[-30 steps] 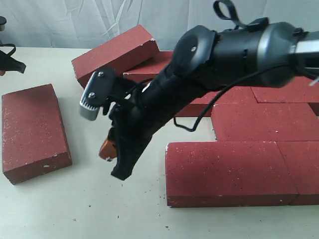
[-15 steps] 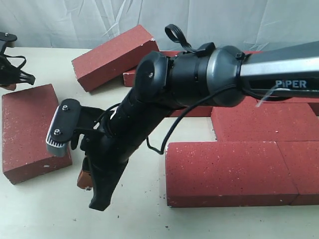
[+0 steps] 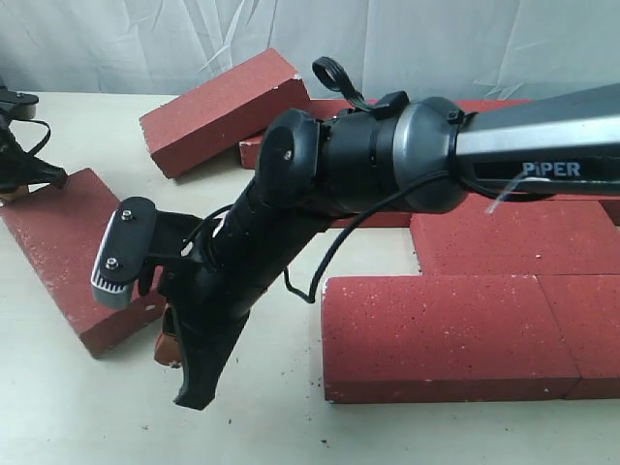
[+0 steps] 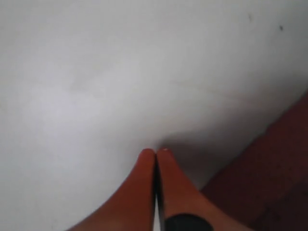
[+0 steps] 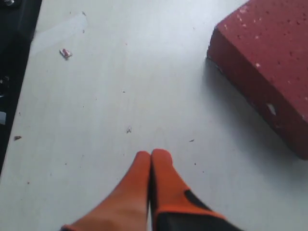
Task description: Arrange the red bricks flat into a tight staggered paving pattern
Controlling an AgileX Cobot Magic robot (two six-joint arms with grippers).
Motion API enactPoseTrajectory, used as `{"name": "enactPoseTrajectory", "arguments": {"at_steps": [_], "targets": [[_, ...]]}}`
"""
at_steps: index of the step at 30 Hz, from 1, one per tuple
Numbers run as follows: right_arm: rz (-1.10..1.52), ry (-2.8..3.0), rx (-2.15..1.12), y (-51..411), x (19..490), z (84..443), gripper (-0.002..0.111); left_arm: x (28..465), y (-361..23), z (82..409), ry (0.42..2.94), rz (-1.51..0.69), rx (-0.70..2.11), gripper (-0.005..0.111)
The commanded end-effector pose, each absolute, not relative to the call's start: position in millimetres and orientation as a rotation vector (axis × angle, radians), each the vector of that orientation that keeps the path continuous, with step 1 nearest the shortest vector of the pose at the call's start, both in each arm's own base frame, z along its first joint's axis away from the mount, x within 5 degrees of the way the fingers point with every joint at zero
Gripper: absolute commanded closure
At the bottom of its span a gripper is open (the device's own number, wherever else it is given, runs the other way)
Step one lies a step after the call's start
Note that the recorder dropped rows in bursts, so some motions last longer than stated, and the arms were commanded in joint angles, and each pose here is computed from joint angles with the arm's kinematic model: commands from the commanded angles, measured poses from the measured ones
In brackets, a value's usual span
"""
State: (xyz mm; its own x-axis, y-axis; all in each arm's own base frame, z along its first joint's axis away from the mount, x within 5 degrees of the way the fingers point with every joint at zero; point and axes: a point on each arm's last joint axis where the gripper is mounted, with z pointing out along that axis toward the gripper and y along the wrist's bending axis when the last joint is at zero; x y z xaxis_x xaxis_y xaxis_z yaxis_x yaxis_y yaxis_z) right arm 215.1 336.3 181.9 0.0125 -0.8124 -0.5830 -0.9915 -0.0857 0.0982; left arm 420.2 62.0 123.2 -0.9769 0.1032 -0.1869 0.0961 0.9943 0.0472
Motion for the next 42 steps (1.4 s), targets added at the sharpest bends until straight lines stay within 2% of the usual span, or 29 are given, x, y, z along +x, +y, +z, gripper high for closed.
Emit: {"name": "enactPoseTrajectory", "arguments": {"at_steps": [1,7,13,24,29,33,38,42], "targets": [[0.600,1.822,-2.029,329.9,222.4,179.9,0.109,407.2,59.4,121.4,3.083,0.007,0.148,0.107],[0.398,1.970,-1.932,303.8,255.4,175.5,0.109,391.5,55.5,124.9,3.098,-0.013,0.143,0.107],[0.406,2.153,-1.527,275.4,300.0,180.2,0.109,390.8,56.6,144.3,2.968,0.022,0.049,0.107],[0.393,2.158,-1.351,273.3,317.1,174.5,0.109,375.7,80.9,145.1,2.797,0.463,-0.050,0.107],[0.395,2.179,-1.374,273.2,316.2,168.2,0.109,359.7,71.4,163.9,2.617,0.261,-0.203,0.107],[0.407,2.207,-1.373,271.8,313.4,171.4,0.109,343.6,60.6,171.2,2.553,0.201,-0.191,0.107],[0.412,2.215,-1.379,271.0,313.3,171.3,0.109,326.9,60.7,159.7,2.557,0.186,-0.170,0.107],[0.420,2.216,-1.289,278.1,327.1,174.9,0.109,332.4,62.3,151.2,2.535,0.152,-0.198,0.107]]}}
